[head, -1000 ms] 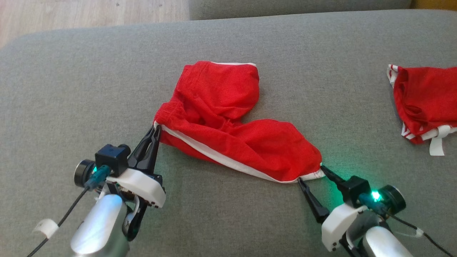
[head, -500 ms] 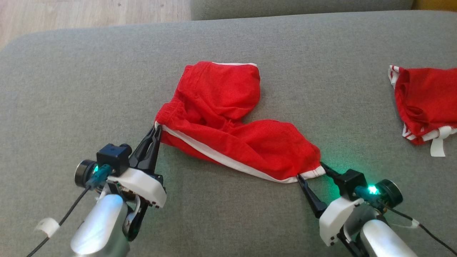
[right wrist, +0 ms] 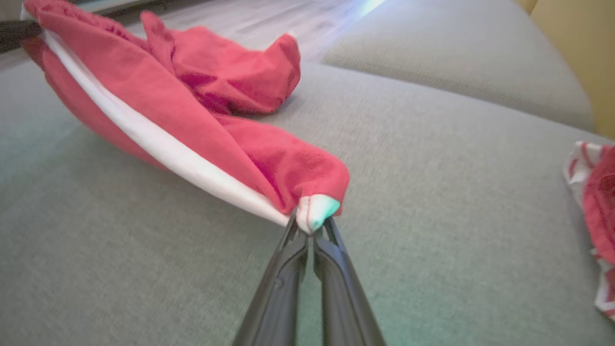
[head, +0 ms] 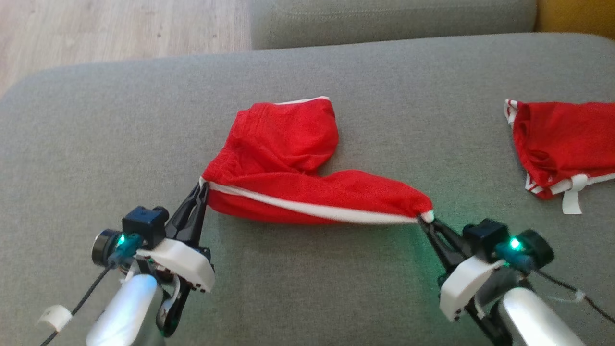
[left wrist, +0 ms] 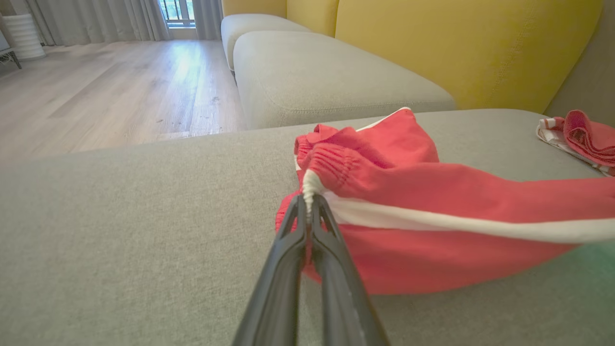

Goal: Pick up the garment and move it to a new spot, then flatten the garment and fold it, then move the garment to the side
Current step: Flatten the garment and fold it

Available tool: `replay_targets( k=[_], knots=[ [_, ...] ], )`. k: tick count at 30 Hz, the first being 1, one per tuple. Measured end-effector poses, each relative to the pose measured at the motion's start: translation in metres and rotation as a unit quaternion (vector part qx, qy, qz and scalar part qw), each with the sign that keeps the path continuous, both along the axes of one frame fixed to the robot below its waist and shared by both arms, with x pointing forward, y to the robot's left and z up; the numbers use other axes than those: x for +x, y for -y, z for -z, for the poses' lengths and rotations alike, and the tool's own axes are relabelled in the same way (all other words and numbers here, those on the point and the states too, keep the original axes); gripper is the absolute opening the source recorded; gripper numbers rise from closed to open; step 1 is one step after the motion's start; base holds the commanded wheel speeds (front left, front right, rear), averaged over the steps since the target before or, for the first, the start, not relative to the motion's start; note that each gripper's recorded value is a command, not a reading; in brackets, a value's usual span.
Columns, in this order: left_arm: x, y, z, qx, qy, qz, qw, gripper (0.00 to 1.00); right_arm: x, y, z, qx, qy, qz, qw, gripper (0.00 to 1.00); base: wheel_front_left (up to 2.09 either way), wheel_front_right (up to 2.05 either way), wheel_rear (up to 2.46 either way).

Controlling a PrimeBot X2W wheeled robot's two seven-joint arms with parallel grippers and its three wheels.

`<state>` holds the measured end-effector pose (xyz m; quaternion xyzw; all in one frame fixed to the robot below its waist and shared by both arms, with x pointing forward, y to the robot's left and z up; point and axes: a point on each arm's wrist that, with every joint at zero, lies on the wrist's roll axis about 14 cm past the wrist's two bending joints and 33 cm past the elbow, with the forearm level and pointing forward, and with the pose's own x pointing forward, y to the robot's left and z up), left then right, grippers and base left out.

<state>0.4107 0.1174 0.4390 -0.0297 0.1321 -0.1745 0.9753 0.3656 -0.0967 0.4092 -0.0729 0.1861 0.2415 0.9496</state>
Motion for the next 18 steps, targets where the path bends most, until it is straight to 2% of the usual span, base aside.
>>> replay_targets(
  k=[5, 9, 13, 18],
  knots=[
    [0.004, 0.004, -0.03, -0.005, 0.045, 0.011, 0.999, 0.0, 0.014, 0.006, -0.044, 0.026, 0.061, 0.011, 0.998, 0.0, 0.0, 0.0, 0.0],
    [0.01, 0.005, -0.068, 0.0, 0.09, 0.023, 0.996, 0.0, 0.031, 0.009, -0.094, 0.024, 0.128, 0.005, 0.991, 0.0, 0.0, 0.0, 0.0],
    [0.027, 0.008, -0.143, 0.012, 0.176, 0.037, 0.984, 0.0, 0.054, 0.016, -0.167, 0.013, 0.221, 0.006, 0.975, 0.0, 0.0, 0.0, 0.0],
    [0.032, 0.016, -0.249, 0.018, 0.299, 0.045, 0.953, 0.0, 0.063, 0.021, -0.251, -0.004, 0.322, 0.016, 0.947, 0.0, 0.0, 0.0, 0.0]
  ],
)
